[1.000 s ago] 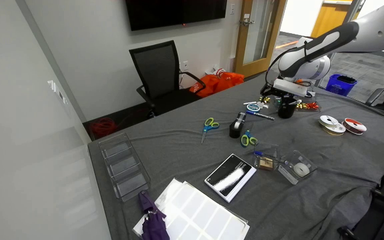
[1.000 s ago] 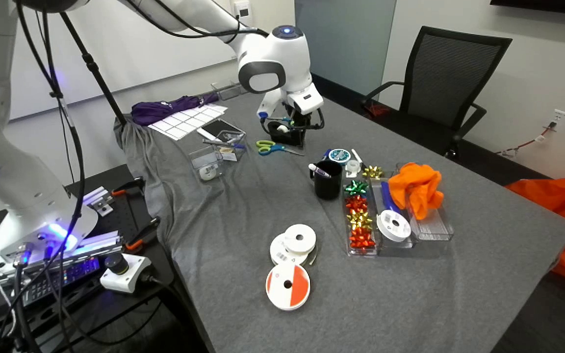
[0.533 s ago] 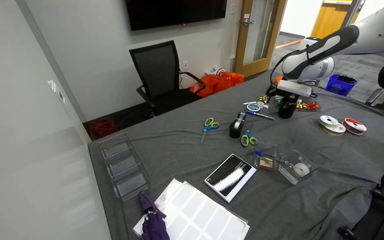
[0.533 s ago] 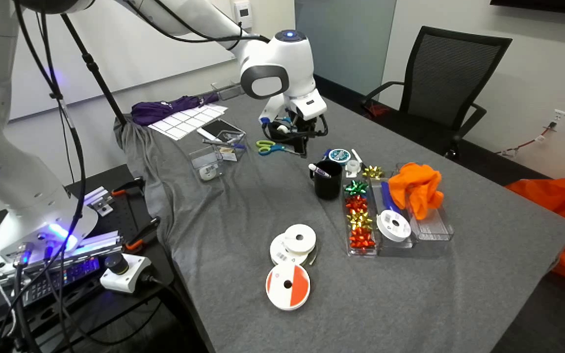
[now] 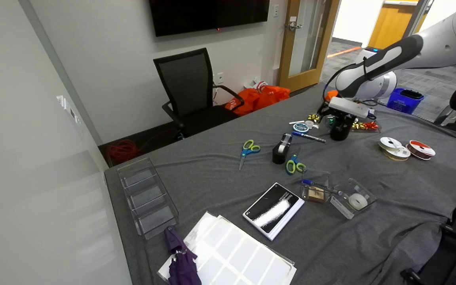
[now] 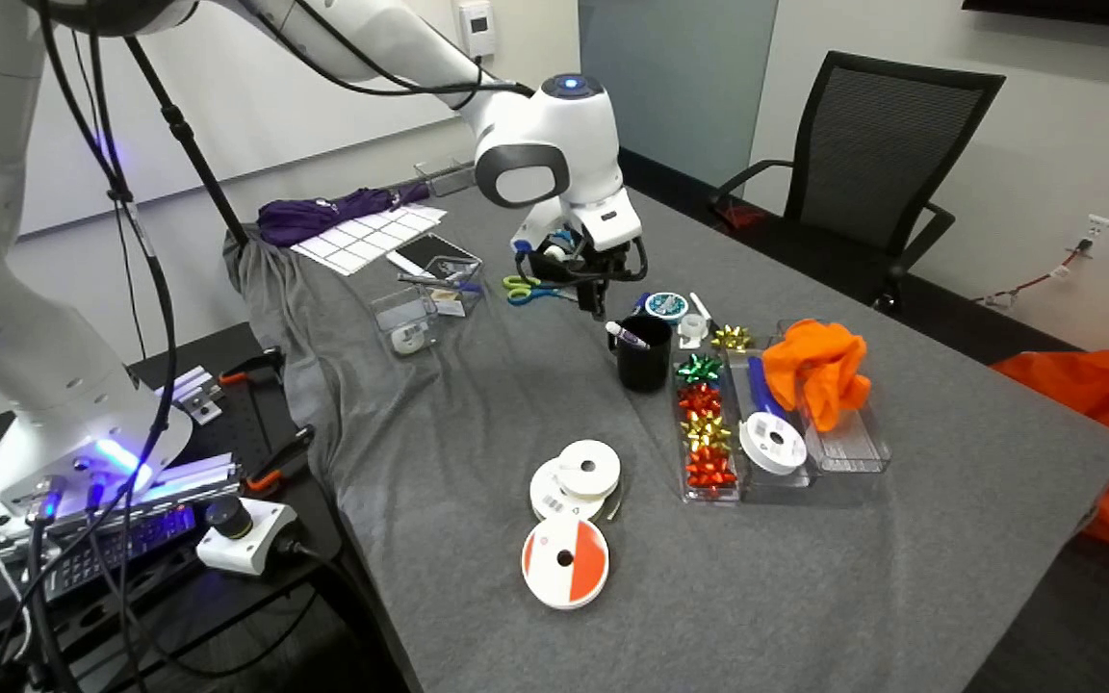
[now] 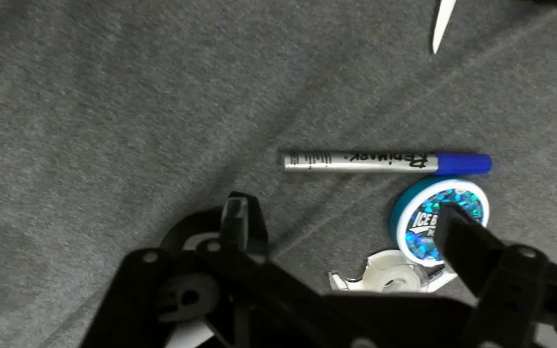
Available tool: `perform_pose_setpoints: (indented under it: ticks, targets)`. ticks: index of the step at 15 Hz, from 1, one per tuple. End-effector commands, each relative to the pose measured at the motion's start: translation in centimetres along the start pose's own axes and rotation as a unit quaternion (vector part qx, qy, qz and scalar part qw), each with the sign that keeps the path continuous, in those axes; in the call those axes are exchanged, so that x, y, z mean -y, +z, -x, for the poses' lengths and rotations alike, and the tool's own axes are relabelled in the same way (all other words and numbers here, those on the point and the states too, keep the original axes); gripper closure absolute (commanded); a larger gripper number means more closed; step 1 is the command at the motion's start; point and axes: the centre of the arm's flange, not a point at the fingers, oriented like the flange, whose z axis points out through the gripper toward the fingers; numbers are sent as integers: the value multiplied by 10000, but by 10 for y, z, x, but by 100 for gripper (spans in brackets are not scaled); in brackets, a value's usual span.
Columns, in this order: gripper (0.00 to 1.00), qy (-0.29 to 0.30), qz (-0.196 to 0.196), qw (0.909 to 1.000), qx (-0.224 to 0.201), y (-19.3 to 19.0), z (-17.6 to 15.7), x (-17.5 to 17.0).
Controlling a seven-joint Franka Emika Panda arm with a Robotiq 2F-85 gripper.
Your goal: Move the black cup to the front
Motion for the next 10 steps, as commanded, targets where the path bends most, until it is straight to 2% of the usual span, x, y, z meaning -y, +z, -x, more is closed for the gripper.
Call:
perform_pose_setpoints:
  ticks: [1,10]
  targets:
    - [0,360,24,9993,-55,22,-9,-11]
    - [0,914,252,9955,-41,51,-12,-26]
